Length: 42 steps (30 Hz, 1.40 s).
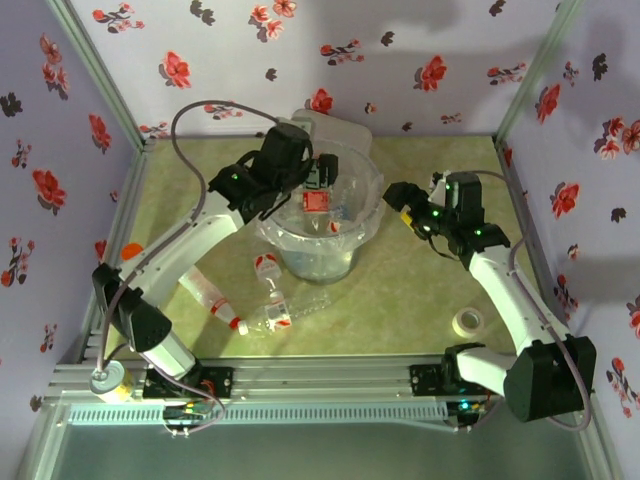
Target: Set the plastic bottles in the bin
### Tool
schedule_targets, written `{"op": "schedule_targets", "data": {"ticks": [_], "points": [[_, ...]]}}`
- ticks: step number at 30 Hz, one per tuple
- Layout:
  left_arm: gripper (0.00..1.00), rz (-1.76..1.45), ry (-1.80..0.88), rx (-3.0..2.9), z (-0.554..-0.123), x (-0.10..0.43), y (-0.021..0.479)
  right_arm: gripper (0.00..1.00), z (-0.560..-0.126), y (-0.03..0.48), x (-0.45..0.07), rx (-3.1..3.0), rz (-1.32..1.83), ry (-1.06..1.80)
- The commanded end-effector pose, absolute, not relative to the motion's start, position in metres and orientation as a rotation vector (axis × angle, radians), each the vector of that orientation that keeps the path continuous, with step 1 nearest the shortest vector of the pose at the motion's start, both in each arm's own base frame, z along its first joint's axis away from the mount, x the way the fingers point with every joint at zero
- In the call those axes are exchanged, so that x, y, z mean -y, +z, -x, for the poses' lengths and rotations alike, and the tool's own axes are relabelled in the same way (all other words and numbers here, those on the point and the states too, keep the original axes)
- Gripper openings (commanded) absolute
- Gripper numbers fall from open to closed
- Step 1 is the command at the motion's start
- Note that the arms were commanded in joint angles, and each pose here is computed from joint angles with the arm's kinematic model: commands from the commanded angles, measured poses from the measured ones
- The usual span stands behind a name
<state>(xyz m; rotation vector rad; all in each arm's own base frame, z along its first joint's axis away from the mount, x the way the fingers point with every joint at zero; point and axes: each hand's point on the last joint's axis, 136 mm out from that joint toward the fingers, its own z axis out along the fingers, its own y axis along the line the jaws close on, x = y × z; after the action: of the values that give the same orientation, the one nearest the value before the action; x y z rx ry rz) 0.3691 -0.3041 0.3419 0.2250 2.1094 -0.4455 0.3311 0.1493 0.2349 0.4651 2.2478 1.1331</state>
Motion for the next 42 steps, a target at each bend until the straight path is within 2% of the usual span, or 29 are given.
{"op": "schedule_targets", "data": {"ticks": [1, 5, 8, 14, 20, 25, 28, 32, 38, 42], "points": [[0.74, -0.246, -0.449, -2.080, -0.369, 0.307, 0.356, 0.90, -0.333, 0.237, -0.153, -2.233, -0.449, 1.145], [0.54, -0.245, -0.429, -2.124, -0.374, 0.313, 0.335, 0.90, -0.333, 0.236, -0.152, -2.236, -0.450, 1.144], [0.48, -0.243, -0.423, -2.173, -0.374, 0.315, 0.315, 0.90, -0.333, 0.238, -0.152, -2.237, -0.445, 1.139], [0.41, -0.246, -0.436, -2.288, -0.363, 0.322, 0.263, 0.90, -0.333, 0.236, -0.151, -2.242, -0.444, 1.129], [0.41, -0.231, -0.411, -2.406, -0.353, 0.320, 0.209, 0.90, -0.332, 0.235, -0.152, -2.240, -0.448, 1.135], [0.41, -0.245, -0.395, -2.465, -0.345, 0.320, 0.186, 0.90, -0.332, 0.236, -0.151, -2.238, -0.449, 1.133], [0.41, -0.251, -0.408, -2.434, -0.344, 0.318, 0.201, 0.90, -0.331, 0.237, -0.151, -2.236, -0.448, 1.132], [0.41, -0.269, -0.449, -2.340, -0.346, 0.317, 0.246, 0.90, -0.332, 0.236, -0.151, -2.235, -0.453, 1.135], [0.62, -0.290, -0.488, -2.164, -0.342, 0.306, 0.328, 0.90, -0.332, 0.237, -0.151, -2.230, -0.450, 1.136], [0.73, -0.212, -0.434, -2.033, -0.337, 0.273, 0.376, 0.90, -0.333, 0.235, -0.151, -2.233, -0.451, 1.131]]}}
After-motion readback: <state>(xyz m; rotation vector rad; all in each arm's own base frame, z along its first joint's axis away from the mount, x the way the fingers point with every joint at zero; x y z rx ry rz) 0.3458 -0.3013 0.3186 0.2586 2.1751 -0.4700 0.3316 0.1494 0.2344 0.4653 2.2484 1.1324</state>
